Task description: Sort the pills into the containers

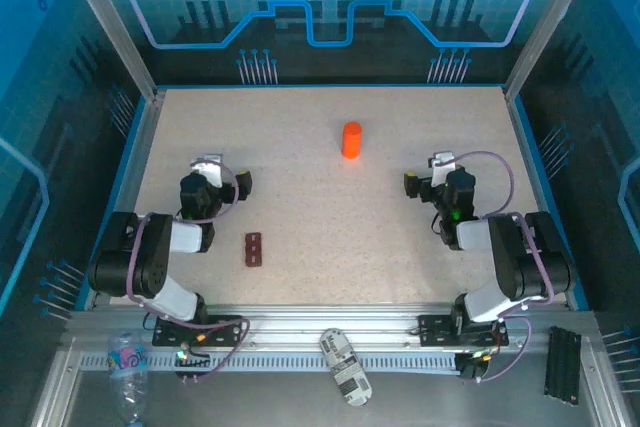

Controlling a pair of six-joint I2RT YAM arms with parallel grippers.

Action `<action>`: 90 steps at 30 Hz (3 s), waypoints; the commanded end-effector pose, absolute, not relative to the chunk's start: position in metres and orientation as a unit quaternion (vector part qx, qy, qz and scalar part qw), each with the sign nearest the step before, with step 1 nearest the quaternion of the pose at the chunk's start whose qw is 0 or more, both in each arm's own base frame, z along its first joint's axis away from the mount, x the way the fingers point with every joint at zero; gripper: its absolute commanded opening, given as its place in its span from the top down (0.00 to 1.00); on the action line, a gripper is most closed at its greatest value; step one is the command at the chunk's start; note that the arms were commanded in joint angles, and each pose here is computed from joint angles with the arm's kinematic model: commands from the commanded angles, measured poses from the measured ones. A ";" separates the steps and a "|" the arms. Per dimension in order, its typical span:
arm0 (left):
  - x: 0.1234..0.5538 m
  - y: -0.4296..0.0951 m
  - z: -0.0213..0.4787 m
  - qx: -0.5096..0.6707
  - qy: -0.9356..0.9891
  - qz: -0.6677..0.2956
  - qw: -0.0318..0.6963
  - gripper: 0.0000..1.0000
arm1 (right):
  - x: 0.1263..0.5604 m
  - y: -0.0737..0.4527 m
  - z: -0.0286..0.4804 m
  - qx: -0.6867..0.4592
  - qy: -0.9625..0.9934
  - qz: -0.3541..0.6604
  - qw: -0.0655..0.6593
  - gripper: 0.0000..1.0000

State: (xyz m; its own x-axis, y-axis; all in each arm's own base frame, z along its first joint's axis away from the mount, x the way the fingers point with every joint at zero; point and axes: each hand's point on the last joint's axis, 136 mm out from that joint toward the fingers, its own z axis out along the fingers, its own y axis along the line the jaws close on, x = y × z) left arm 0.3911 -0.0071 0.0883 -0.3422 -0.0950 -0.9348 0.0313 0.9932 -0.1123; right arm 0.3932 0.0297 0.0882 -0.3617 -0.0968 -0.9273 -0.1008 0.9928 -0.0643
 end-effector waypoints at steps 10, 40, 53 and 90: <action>0.398 -0.010 0.096 -0.013 0.814 -0.064 0.577 0.01 | 0.399 0.030 0.097 -0.064 0.818 0.002 0.572 0.00; 0.392 -0.004 0.135 -0.030 0.819 -0.050 0.571 0.01 | 0.363 0.000 0.176 0.032 0.785 -0.012 0.618 0.00; 0.353 -0.013 0.205 -0.162 0.837 -0.150 0.500 0.01 | 0.334 0.038 0.212 0.170 0.814 0.267 0.488 0.00; 0.395 0.083 0.185 -0.397 0.795 -0.208 0.408 0.01 | 0.206 0.468 0.064 -0.245 0.963 0.039 0.105 0.00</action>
State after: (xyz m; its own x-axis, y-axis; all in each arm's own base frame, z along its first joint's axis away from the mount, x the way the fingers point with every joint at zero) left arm 0.3936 0.0871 0.1726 -0.3763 -0.7766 -0.5052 -0.4964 0.6294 -0.5979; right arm 0.2065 0.4805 0.0747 -0.8437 -0.4479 -0.2958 -0.4873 0.8702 0.0723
